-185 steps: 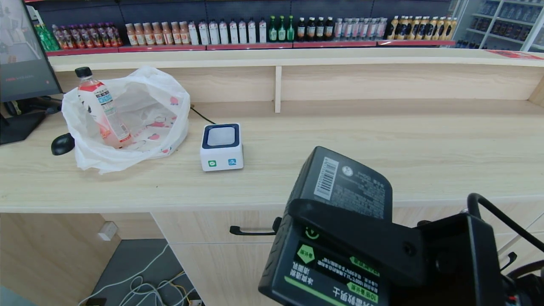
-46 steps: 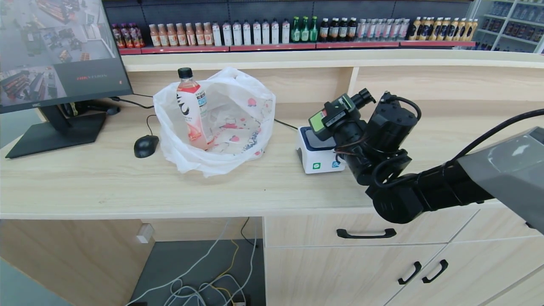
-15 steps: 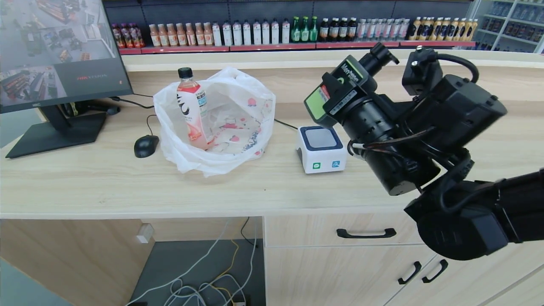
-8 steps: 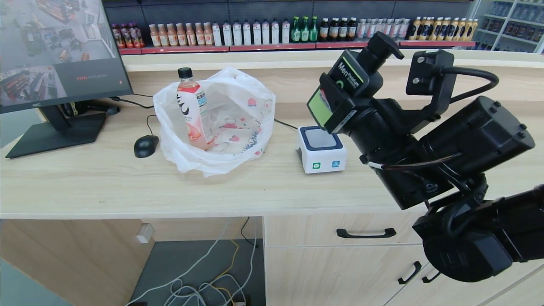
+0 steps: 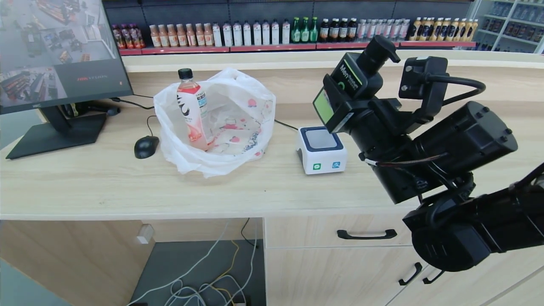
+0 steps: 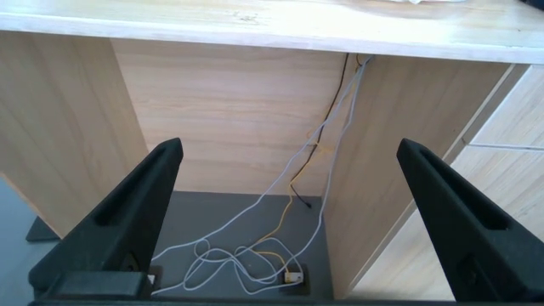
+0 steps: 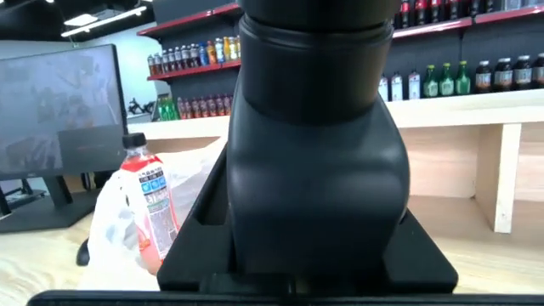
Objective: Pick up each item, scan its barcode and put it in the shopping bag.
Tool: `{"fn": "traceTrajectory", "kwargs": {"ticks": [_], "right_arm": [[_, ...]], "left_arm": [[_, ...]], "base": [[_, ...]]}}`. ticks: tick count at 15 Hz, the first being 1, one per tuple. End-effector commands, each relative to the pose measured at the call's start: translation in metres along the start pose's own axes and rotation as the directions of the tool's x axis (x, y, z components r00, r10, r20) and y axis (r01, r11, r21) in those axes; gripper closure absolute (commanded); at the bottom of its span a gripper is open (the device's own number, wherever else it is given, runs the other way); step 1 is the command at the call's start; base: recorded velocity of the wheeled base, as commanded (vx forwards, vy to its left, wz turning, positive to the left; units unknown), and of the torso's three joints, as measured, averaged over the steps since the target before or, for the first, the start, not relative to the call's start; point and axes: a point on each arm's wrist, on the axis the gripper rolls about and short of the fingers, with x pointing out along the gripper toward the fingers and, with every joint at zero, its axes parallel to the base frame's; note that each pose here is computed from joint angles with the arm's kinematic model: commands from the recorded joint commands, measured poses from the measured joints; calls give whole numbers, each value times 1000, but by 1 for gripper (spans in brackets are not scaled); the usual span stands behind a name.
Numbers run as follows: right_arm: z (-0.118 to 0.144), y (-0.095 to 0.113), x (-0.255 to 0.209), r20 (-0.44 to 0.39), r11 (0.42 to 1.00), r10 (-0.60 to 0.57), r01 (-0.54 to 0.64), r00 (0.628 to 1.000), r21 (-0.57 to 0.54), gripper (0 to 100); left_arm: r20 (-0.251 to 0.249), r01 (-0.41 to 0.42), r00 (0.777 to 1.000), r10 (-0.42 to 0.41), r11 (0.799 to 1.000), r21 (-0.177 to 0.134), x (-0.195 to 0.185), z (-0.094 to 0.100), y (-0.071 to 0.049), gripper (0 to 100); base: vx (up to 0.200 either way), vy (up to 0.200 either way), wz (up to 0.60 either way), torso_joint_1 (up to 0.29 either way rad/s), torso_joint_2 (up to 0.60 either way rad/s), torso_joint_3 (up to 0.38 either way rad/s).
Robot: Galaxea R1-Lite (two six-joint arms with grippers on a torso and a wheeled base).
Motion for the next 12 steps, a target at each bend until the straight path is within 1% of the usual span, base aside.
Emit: {"fn": "traceTrajectory", "kwargs": {"ticks": [1,4,12], "right_arm": [[-6,-3,0,-14,1000,-6,6,1000,-7,100],[-8,-4,-1,-21,1000,-14,14,1000,11,100],[-13,-7,-4,-42,1000,-29,29,999,2,100]], "left_arm": [[0,-1,1000,1,1000,0,0,0,0,0],[0,-1,1000,1,1000,-2,0,0,0,0],[0,-1,1000,1,1000,-3,0,0,0,0]], "base": [[0,200,0,2,2,7],[0,200,0,9,4,1],[0,200,0,-2,2,4]]}}
